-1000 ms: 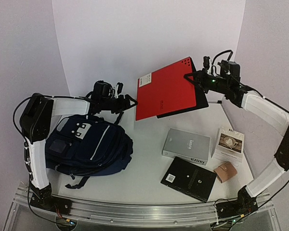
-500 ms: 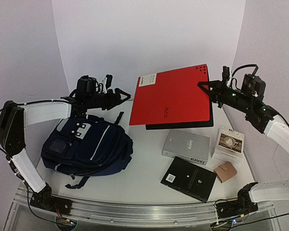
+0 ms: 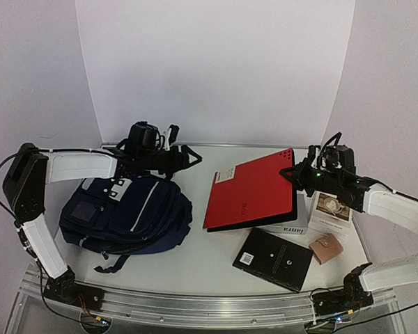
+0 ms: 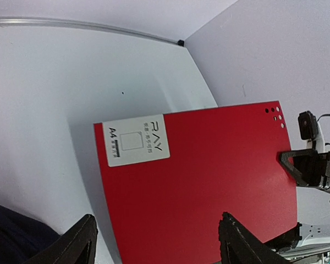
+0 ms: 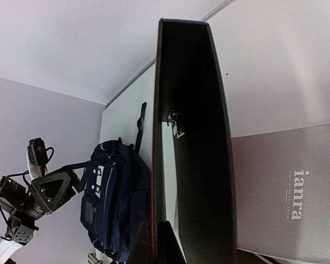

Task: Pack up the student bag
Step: Pick up the files from the center of the board.

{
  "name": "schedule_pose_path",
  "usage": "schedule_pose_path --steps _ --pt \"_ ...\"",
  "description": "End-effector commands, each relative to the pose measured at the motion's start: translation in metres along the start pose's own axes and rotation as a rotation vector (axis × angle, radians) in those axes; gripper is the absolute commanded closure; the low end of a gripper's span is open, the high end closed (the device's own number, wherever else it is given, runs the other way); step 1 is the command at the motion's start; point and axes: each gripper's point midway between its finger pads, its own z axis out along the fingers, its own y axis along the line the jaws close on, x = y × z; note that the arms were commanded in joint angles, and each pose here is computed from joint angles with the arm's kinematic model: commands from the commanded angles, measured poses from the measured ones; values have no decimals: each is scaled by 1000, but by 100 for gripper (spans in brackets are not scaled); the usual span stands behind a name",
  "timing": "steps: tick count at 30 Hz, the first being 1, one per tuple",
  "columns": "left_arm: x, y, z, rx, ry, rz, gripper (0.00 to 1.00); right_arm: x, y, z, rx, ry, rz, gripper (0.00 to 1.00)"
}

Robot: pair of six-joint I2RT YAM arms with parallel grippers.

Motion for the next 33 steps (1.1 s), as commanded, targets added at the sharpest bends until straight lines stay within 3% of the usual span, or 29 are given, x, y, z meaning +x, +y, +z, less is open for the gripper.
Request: schedule_pose_path --steps 1,4,7,19,26,33 --pt "24 -5 43 1 86 33 25 -18 -5 14 21 -92 -87 90" --pt "40 15 63 -30 126 -3 25 -15 -22 22 75 -88 -106 83" --pt "55 33 78 -61 164 -30 25 -19 -33 21 121 -120 -127 66" --pt "103 94 95 -234 255 -67 28 -37 -72 4 266 -183 -146 40" --pt "122 108 100 -251 295 -102 29 -6 -118 20 312 -25 -119 26" --pt "125 109 101 -249 304 -110 30 31 -127 43 221 163 -142 25"
